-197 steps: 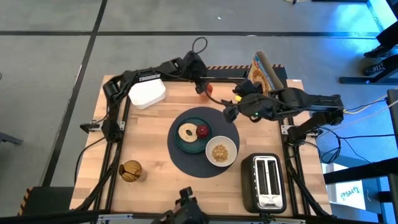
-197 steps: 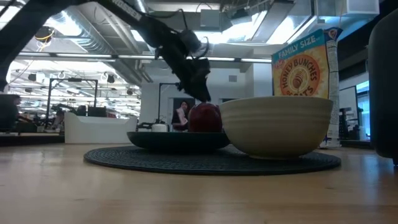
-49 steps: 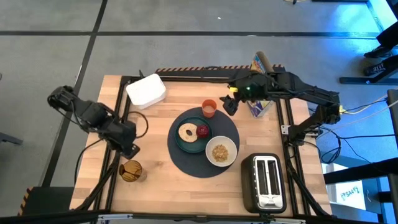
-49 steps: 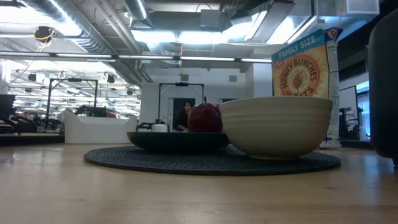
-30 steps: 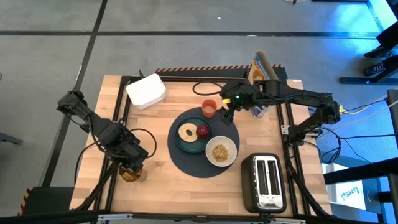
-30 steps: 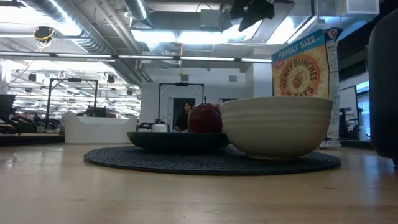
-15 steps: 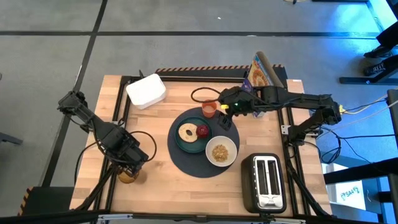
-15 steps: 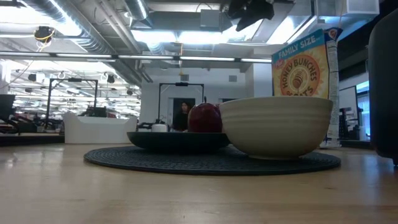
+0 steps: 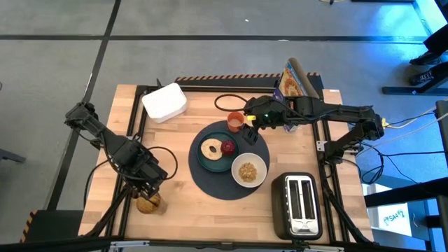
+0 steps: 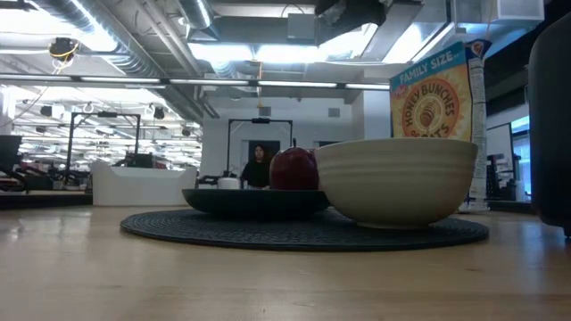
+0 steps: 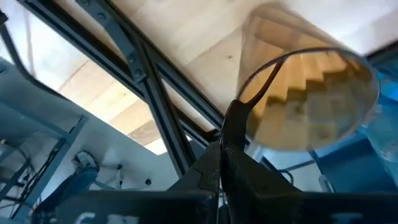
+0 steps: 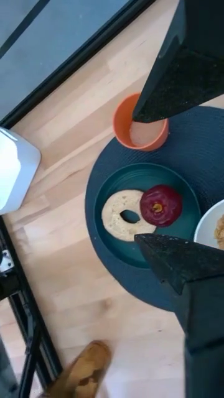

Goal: Arrange a breakfast setting
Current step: Put the black spoon to the left of the green plate on the black table mat

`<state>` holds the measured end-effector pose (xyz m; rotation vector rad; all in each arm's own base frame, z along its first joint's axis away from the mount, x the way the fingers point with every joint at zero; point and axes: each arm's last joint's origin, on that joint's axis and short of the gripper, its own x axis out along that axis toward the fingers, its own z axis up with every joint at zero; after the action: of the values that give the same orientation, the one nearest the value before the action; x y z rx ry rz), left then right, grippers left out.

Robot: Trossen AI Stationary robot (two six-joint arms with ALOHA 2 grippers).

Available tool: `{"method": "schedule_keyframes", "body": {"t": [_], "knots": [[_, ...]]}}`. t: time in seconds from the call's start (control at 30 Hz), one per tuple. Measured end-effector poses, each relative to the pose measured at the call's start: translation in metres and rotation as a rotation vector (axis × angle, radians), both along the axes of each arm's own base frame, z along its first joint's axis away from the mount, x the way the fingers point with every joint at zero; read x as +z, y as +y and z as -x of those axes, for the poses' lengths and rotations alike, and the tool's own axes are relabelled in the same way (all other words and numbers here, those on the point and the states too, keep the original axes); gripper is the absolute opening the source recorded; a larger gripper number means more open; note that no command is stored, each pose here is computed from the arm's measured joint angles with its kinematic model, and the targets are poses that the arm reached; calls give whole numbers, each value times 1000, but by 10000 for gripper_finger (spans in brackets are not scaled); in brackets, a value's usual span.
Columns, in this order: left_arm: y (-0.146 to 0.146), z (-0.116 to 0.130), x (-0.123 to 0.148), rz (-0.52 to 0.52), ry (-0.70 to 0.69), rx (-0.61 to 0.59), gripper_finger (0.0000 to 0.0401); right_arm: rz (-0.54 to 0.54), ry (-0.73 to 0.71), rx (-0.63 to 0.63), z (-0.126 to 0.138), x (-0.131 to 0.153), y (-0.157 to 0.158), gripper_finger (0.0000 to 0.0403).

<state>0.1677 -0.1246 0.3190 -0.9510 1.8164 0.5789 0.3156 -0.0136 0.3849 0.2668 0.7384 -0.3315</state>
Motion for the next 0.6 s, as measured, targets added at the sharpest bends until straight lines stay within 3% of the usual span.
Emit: {"method": "schedule_keyframes", "body": {"t": [0.33,0.6], "knots": [[1,0,48,75,-157,-38,3,6,-54,5,-4,4,0,293],[9,1,98,86,-476,-171,3,-82,-268,129,-16,20,4,293]]}}
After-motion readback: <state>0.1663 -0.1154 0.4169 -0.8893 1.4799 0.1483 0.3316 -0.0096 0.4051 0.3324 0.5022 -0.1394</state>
